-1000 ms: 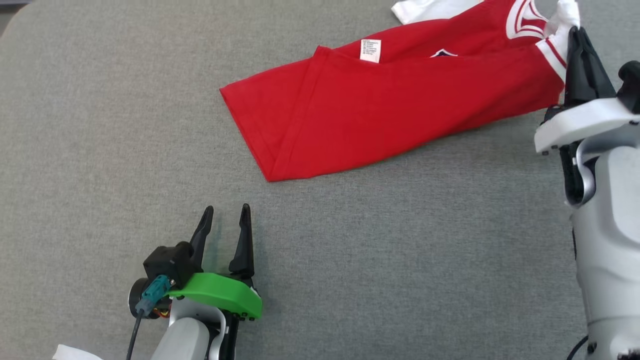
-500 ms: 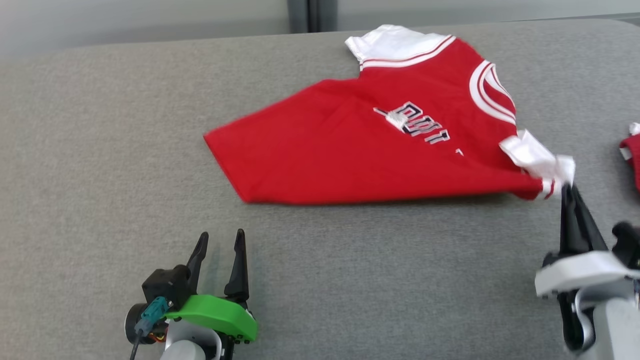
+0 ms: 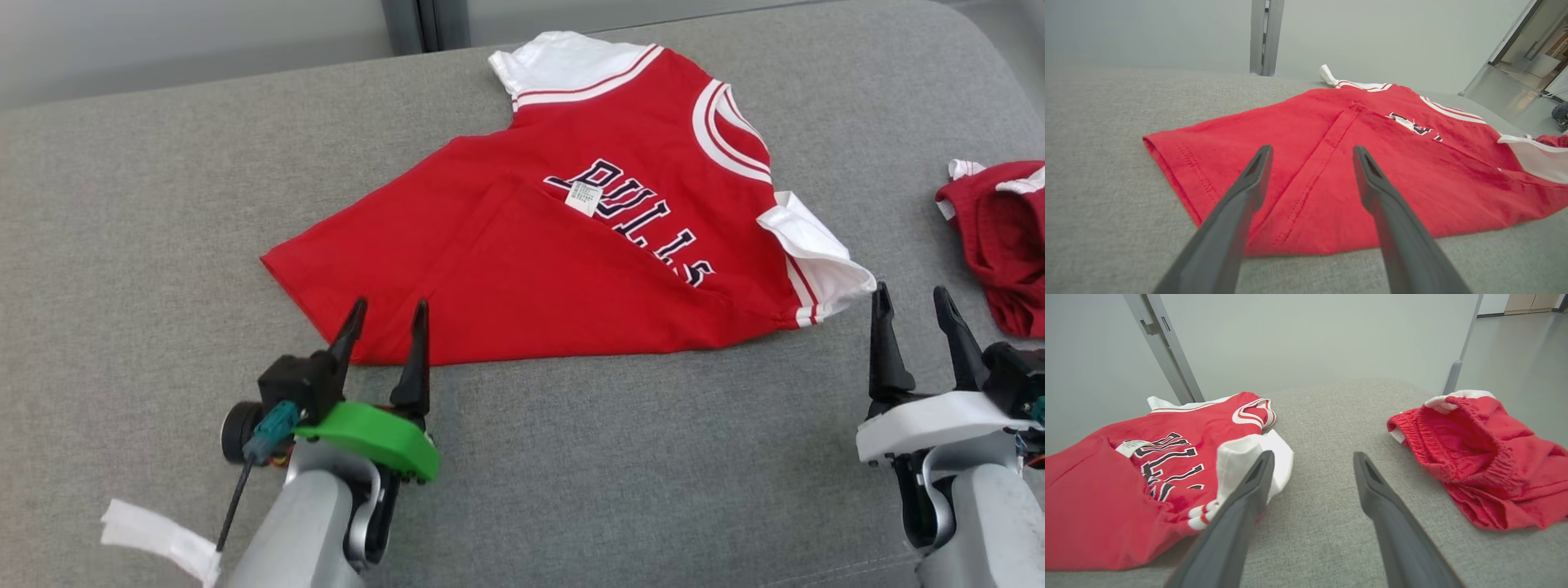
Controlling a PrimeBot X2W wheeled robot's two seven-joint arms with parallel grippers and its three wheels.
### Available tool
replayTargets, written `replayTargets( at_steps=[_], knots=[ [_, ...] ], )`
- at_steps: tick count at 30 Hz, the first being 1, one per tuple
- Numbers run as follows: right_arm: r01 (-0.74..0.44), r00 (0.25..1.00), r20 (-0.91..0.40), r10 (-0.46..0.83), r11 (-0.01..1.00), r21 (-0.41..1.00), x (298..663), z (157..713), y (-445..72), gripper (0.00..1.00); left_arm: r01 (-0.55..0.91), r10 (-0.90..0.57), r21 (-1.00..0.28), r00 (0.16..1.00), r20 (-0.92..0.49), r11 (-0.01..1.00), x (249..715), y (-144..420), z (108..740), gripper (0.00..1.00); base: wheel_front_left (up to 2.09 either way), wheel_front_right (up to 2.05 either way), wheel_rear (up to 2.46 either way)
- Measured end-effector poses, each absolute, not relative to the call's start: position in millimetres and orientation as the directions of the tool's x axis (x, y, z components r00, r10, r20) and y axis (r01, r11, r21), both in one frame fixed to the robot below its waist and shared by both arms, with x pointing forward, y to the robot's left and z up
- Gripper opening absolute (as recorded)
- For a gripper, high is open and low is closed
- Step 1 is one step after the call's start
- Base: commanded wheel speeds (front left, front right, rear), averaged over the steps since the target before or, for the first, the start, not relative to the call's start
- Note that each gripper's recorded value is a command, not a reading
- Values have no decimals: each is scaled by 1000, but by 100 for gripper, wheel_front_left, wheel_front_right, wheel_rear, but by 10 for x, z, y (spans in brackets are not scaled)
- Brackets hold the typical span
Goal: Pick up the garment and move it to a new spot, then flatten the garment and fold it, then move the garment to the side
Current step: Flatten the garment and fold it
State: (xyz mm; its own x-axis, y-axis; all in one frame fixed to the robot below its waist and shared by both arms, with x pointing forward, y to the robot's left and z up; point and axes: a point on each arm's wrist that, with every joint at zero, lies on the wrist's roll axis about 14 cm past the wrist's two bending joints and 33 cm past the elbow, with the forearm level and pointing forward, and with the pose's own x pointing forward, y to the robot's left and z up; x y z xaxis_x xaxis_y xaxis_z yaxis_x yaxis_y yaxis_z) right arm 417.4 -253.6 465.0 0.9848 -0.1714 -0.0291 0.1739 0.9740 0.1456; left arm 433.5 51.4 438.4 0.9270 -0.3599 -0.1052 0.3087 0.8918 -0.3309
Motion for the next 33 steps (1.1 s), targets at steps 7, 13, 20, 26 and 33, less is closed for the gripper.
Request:
replayTargets(
  at_steps=[7, 13, 20, 26, 33],
  knots=[
    [144, 989, -11, -144, 977, 155, 4389, 4673, -2464, 100, 440, -476, -266, 876, -85, 858, 4875, 124, 4465, 100, 0, 0, 0],
    [136, 991, -19, -135, 979, 152, 4456, 4626, -2455, 100, 518, -564, -252, 809, -168, 818, 5150, -198, 4300, 100, 0, 0, 0],
    [158, 987, -46, -153, 977, 141, 4441, 4528, -2540, 100, 581, -627, -236, 736, -256, 779, 5288, -485, 4080, 100, 0, 0, 0],
    [175, 984, -64, -168, 976, 133, 4417, 4466, -2599, 100, 601, -646, -237, 703, -298, 763, 5341, -607, 3932, 100, 0, 0, 0],
    [175, 984, -69, -167, 976, 130, 4428, 4443, -2604, 100, 602, -647, -239, 693, -317, 762, 5335, -617, 3821, 26, 0, 0, 0]
  ],
)
